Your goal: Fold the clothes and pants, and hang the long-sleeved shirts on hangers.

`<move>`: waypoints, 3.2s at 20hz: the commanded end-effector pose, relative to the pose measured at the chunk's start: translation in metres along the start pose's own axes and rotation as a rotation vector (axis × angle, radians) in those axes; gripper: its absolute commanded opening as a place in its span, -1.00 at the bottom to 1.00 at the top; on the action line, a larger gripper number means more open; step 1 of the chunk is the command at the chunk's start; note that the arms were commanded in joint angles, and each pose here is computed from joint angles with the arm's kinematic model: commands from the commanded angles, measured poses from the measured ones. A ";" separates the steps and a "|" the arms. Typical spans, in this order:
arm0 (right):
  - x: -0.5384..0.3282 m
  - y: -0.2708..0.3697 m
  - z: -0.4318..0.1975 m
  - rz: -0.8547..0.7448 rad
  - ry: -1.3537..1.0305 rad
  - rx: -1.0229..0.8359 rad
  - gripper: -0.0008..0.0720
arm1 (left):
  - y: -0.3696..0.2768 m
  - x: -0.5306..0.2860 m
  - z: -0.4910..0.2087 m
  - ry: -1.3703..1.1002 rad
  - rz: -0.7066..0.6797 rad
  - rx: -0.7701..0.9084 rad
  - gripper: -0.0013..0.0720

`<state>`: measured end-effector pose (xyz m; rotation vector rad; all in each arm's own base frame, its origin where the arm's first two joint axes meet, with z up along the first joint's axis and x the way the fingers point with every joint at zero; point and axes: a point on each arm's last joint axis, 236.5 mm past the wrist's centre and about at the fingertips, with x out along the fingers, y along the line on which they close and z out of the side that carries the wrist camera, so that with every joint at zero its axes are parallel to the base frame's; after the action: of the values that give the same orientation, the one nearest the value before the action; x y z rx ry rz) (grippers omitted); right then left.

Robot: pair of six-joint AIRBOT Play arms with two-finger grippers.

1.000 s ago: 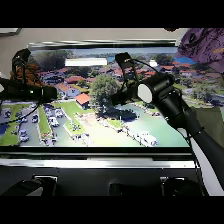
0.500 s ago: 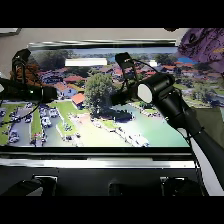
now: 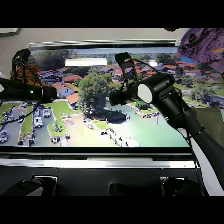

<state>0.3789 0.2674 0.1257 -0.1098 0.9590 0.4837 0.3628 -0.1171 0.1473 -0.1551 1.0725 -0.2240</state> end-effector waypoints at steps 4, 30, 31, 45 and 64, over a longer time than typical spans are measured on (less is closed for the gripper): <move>0.000 0.002 0.005 0.005 -0.020 0.000 -0.90 | 0.006 0.001 0.001 0.000 0.015 -0.058 0.95; 0.000 0.000 -0.005 -0.003 0.022 0.000 -0.89 | 0.379 0.258 0.107 -0.280 0.384 -0.532 0.93; 0.000 -0.001 -0.008 -0.005 0.033 0.001 -0.89 | 0.380 0.260 0.102 -0.266 0.381 -0.556 0.55; -0.025 -0.009 -0.035 -0.039 0.135 -0.006 -0.79 | 0.195 0.013 0.162 -0.260 0.185 -0.331 -0.93; -0.142 -0.112 -0.095 -0.477 0.297 -0.019 -0.07 | -0.205 0.161 -0.073 0.262 -0.084 0.000 -0.03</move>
<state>0.2852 0.0930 0.1697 -0.4213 1.1966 0.0446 0.3586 -0.3497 0.0499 -0.2003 1.2887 -0.3459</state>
